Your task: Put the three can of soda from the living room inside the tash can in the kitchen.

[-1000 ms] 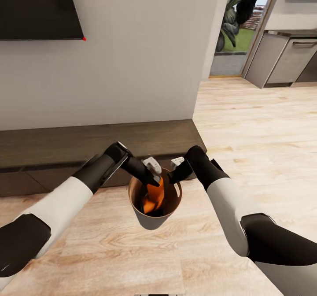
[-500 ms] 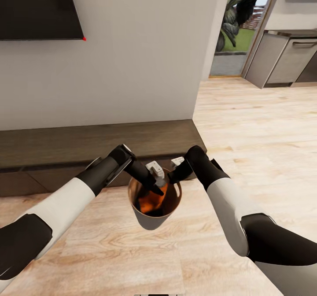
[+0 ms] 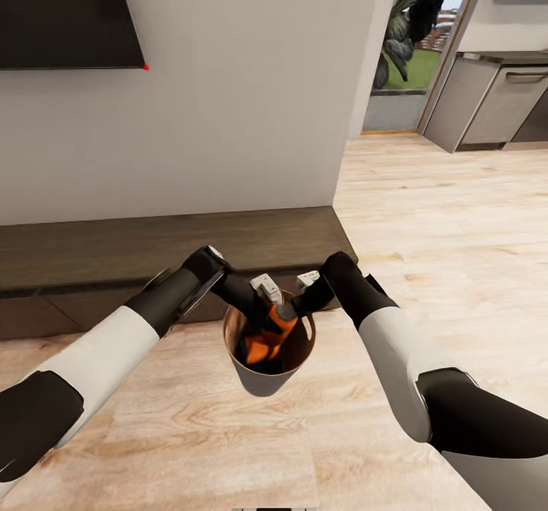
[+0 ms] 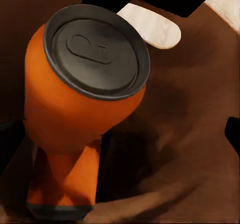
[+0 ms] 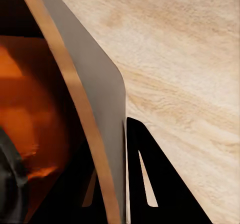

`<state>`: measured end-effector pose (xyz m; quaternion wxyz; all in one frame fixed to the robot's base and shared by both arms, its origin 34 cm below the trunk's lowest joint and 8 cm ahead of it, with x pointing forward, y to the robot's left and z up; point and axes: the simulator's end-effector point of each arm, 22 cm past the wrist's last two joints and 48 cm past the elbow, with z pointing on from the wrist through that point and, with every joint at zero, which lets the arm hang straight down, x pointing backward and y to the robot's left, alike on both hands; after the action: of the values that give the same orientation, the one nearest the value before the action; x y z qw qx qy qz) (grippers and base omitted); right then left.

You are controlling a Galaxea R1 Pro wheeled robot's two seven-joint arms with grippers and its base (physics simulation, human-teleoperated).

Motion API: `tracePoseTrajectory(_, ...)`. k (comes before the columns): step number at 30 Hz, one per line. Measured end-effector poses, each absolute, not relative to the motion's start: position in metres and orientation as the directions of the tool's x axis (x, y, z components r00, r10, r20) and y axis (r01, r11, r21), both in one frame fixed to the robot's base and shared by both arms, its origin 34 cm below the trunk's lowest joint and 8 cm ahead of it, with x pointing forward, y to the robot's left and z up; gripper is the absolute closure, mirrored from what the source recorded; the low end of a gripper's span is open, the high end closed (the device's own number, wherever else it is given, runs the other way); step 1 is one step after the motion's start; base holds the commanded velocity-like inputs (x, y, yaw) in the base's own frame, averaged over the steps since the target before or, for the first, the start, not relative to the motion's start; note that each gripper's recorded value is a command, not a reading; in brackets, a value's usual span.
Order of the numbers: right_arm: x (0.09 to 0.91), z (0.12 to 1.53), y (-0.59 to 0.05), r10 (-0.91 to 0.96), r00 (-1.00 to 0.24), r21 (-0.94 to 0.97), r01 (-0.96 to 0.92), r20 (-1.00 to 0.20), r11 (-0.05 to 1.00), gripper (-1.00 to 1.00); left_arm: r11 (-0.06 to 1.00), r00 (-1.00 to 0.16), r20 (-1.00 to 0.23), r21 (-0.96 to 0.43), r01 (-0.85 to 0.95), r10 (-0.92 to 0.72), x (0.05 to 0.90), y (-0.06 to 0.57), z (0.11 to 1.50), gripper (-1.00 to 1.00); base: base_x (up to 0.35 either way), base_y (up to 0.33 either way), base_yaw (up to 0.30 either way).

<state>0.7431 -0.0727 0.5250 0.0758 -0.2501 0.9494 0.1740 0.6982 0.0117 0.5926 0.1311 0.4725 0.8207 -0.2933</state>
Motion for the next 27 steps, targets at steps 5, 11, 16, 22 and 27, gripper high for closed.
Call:
tracePoseTrajectory(5, 0.741, 0.520, -0.077, -0.451, -0.865, 0.288, -0.499, -0.218, 0.817, 1.00, 0.396, -0.542, -0.517, -0.372, 0.839, 0.663, 0.706, 0.076, 0.615, -1.00, 0.000, 0.000, 0.000)
tracePoseTrajectory(11, 0.740, 0.520, -0.078, -0.445, -0.869, 0.295, -0.493, -0.216, 0.819, 1.00, 0.417, -0.572, -0.630, -0.396, 0.818, 0.526, 0.721, 0.124, 0.657, -1.00, 0.000, 0.000, 0.000)
tracePoseTrajectory(16, 0.740, 0.520, -0.079, -0.445, -0.869, 0.293, -0.492, -0.215, 0.820, 1.00, 0.401, -0.569, -0.757, -0.435, 0.806, 0.322, 0.727, 0.162, 0.697, -1.00, 0.000, 0.000, 0.000)
tracePoseTrajectory(22, 0.741, 0.518, -0.085, -0.436, -0.875, 0.294, -0.482, -0.211, 0.825, 1.00, 0.434, -0.572, -0.791, -0.445, 0.783, 0.219, 0.722, 0.193, 0.690, -1.00, 0.000, 0.000, 0.000)
tracePoseTrajectory(27, 0.743, 0.516, -0.095, -0.431, -0.878, 0.281, -0.476, -0.208, 0.833, 1.00, 0.530, -0.566, -0.813, -0.423, 0.735, 0.136, 0.723, 0.228, 0.668, -1.00, 0.000, 0.000, 0.000)
